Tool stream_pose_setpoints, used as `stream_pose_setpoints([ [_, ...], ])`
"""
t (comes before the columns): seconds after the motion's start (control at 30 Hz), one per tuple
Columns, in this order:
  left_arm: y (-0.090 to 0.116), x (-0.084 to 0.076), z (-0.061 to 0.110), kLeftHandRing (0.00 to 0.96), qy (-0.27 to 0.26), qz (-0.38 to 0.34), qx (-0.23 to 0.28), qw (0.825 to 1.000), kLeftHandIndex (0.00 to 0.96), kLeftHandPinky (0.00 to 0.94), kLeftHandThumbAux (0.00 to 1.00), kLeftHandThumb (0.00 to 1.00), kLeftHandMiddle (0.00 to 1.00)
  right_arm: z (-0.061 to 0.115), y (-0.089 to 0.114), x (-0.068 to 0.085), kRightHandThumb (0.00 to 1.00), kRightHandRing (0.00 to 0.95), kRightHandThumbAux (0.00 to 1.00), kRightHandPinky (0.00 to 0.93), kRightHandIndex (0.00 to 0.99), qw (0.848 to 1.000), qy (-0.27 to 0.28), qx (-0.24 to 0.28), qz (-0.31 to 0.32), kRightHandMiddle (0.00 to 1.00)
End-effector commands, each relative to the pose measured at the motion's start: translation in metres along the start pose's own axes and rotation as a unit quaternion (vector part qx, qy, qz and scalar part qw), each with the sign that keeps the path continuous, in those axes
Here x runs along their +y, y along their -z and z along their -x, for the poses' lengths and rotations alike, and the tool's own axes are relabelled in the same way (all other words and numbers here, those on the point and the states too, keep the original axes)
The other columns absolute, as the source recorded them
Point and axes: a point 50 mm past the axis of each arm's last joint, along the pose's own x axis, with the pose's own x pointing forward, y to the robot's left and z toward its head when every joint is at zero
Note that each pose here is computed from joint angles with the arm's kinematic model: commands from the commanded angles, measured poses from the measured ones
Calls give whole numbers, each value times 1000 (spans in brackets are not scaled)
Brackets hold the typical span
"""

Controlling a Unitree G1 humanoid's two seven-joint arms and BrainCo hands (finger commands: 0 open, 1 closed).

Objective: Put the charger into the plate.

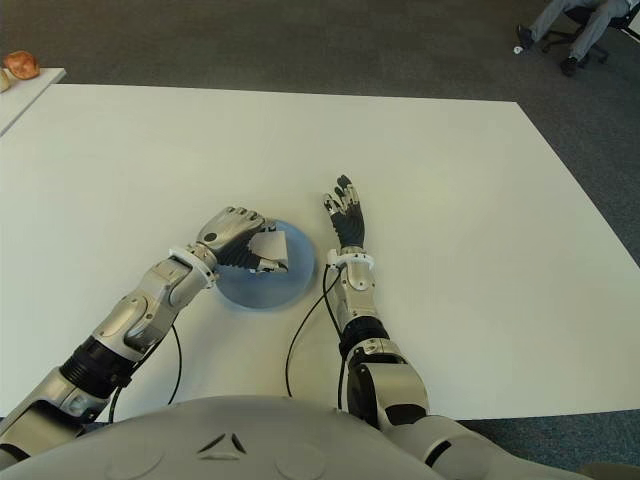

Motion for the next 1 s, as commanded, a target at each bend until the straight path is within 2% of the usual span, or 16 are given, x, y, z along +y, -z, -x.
stream_pose_setpoints([
  [0.03, 3, -5, 0, 290, 43, -40, 9, 998, 180, 269, 502, 389, 306, 17, 22, -7, 59, 0, 650, 0, 0, 999, 12, 51, -2, 0],
  [0.1, 3, -4, 0, 175, 51, -55, 10, 997, 113, 162, 468, 319, 196, 17, 22, -7, 61, 0, 650, 1, 0, 999, 12, 48, -6, 0],
  [0.3, 3, -2, 1, 34, 67, -79, 15, 994, 33, 31, 435, 191, 57, 17, 21, -7, 70, 0, 640, 6, 0, 999, 9, 45, -9, 0],
  [0.67, 0, -1, 3, 0, 75, -87, 11, 993, 15, 11, 447, 73, 5, 17, 22, -7, 72, 0, 629, 0, 0, 999, 0, 51, -3, 16],
  [1.0, -3, 0, 5, 0, 63, -78, 8, 995, 21, 0, 449, 62, 0, 17, 21, -8, 61, 0, 604, 0, 0, 999, -5, 47, -4, 12],
])
